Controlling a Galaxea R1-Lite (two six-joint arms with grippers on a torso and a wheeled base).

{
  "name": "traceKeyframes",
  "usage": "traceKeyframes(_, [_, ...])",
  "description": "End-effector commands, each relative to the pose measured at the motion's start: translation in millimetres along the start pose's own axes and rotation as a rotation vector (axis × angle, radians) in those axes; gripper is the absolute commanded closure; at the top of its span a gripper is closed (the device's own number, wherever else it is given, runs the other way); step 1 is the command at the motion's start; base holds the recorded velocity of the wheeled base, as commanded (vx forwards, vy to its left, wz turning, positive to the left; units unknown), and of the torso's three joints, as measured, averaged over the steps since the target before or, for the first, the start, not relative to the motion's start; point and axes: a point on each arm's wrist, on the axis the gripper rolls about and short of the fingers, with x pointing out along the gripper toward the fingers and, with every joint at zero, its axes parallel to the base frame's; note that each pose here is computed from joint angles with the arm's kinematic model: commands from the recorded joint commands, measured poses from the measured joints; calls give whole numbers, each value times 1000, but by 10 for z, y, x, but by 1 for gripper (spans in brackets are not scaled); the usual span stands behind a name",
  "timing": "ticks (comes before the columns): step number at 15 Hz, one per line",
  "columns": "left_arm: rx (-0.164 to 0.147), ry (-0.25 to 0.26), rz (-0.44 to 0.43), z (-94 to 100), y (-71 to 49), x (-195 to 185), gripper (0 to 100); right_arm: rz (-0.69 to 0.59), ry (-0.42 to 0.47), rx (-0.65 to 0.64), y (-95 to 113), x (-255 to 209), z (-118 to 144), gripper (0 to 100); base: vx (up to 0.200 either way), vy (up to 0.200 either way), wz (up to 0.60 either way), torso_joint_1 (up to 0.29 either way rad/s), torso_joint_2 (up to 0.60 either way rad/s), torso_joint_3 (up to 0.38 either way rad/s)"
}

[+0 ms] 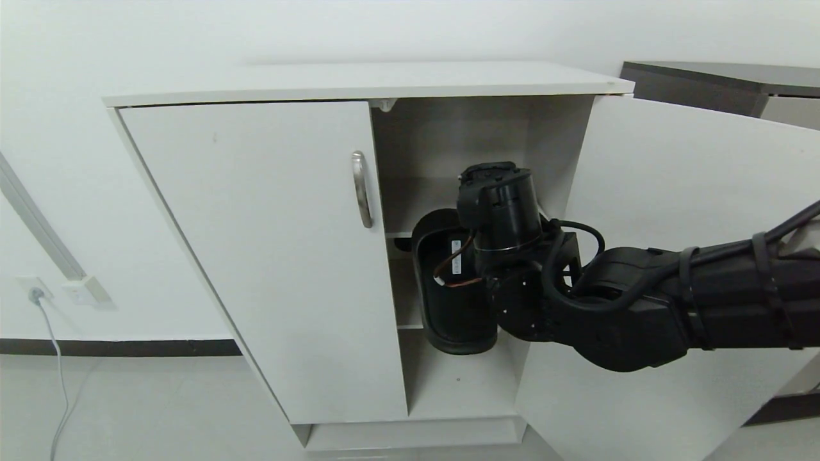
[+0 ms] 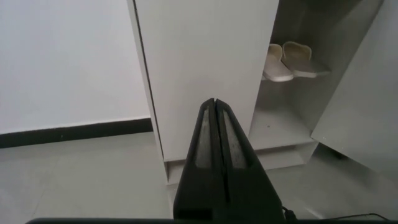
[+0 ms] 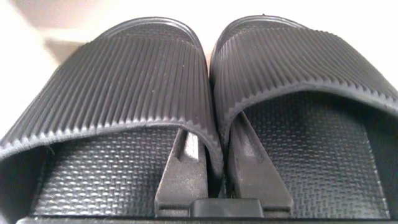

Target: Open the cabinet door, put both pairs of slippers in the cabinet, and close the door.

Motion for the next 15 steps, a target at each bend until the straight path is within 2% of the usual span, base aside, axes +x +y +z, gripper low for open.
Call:
traceKeyframes(1, [0, 1, 0, 0, 0, 1, 100, 3, -2, 3, 1, -12, 10, 100, 200, 0, 0, 7, 2, 7])
traceKeyframes(2, [0, 1, 0, 0, 0, 1, 100, 2, 0, -1, 3, -8, 0, 100, 200, 0, 0, 2, 2, 7])
traceKeyframes(14, [0, 1, 0, 0, 0, 1, 100, -7, -7, 0, -32, 173, 37, 100, 0, 0, 0, 0, 0, 0])
traceKeyframes(15, [0, 1, 0, 0, 0, 1, 100, -7, -7, 0, -29, 177, 33, 100, 200, 0, 0, 2, -2, -2])
